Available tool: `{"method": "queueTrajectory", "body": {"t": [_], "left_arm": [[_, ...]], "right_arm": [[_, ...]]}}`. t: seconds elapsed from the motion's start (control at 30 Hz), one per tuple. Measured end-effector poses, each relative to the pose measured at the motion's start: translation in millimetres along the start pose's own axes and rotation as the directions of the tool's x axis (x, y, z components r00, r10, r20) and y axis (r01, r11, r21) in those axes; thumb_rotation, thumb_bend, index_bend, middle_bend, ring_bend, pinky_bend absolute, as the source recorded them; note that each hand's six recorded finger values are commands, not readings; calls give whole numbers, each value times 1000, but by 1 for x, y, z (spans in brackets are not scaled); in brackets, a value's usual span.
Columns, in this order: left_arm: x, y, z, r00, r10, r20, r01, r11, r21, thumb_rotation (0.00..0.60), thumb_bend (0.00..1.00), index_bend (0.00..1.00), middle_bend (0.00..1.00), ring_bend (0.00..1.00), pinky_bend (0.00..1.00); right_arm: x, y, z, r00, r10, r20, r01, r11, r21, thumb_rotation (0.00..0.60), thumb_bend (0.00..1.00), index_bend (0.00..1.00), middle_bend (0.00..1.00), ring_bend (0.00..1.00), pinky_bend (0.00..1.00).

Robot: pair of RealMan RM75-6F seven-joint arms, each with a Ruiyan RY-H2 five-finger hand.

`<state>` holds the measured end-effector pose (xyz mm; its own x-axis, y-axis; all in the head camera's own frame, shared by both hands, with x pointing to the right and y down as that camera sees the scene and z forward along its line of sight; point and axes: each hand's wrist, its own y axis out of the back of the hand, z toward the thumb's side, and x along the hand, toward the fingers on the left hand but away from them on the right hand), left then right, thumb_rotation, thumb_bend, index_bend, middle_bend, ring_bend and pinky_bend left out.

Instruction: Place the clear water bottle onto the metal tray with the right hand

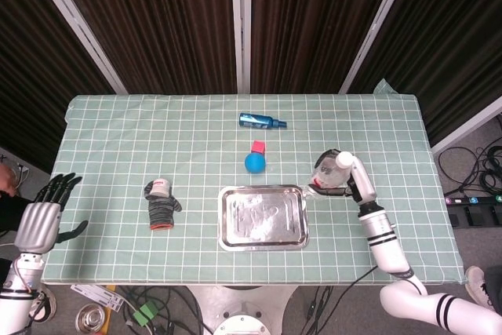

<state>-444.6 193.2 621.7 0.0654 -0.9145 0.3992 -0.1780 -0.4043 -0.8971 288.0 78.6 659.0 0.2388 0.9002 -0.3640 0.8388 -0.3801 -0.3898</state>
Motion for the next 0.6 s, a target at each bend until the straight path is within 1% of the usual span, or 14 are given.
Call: {"method": "queueTrajectory", "body": {"t": [0.1, 0.17, 0.2, 0.27, 0.37, 0.4, 0.47, 0.53, 0.57, 0.6], "left_arm": [[2, 2, 1, 1000, 6, 3, -6, 1000, -5, 600, 233, 162, 180, 87, 190], [2, 3, 2, 1000, 8, 7, -8, 1000, -3, 600, 233, 162, 180, 87, 190], [2, 3, 2, 1000, 7, 7, -7, 1000, -3, 600, 233, 162, 180, 87, 190], [1, 3, 1, 1000, 3, 3, -3, 1000, -3, 600, 233, 163, 180, 87, 191], [-2, 0, 0, 1000, -6, -3, 6, 1000, -3, 600, 234, 162, 180, 87, 190], [-2, 0, 0, 1000, -7, -4, 7, 1000, -2, 600, 233, 162, 180, 87, 190], [-2, 0, 0, 1000, -6, -8, 6, 1000, -5, 600, 233, 163, 180, 87, 190], [0, 0, -1, 1000, 0, -10, 0, 1000, -11, 600, 233, 162, 180, 87, 190], [0, 0, -1, 1000, 2, -11, -2, 1000, -14, 600, 233, 162, 180, 87, 190], [1, 0, -2, 1000, 2, -12, -2, 1000, -17, 600, 233, 162, 180, 87, 191]], "right_arm": [[-2, 25, -18, 999, -50, 15, 49, 995, 84, 600, 164, 851, 688, 548, 587], [-1, 32, -20, 998, -64, 13, 62, 993, 99, 600, 165, 850, 688, 548, 587], [0, 30, -18, 998, -61, 10, 59, 994, 90, 600, 165, 849, 688, 548, 587], [-1, 18, -12, 999, -39, 6, 38, 998, 56, 600, 165, 848, 688, 548, 587], [-8, -17, 4, 1000, 27, -8, -27, 1000, -12, 600, 165, 847, 687, 548, 587], [-13, -32, 10, 998, 54, -16, -55, 998, -29, 600, 165, 844, 685, 548, 587], [-23, -56, 17, 995, 93, -30, -94, 995, -37, 600, 165, 840, 683, 548, 587], [-26, -63, 19, 995, 95, -41, -96, 995, -23, 600, 165, 840, 682, 549, 587], [-25, -59, 18, 996, 82, -43, -83, 996, -13, 600, 165, 840, 682, 549, 587], [-21, -49, 15, 997, 56, -43, -57, 998, -3, 600, 165, 840, 682, 548, 587]]}}
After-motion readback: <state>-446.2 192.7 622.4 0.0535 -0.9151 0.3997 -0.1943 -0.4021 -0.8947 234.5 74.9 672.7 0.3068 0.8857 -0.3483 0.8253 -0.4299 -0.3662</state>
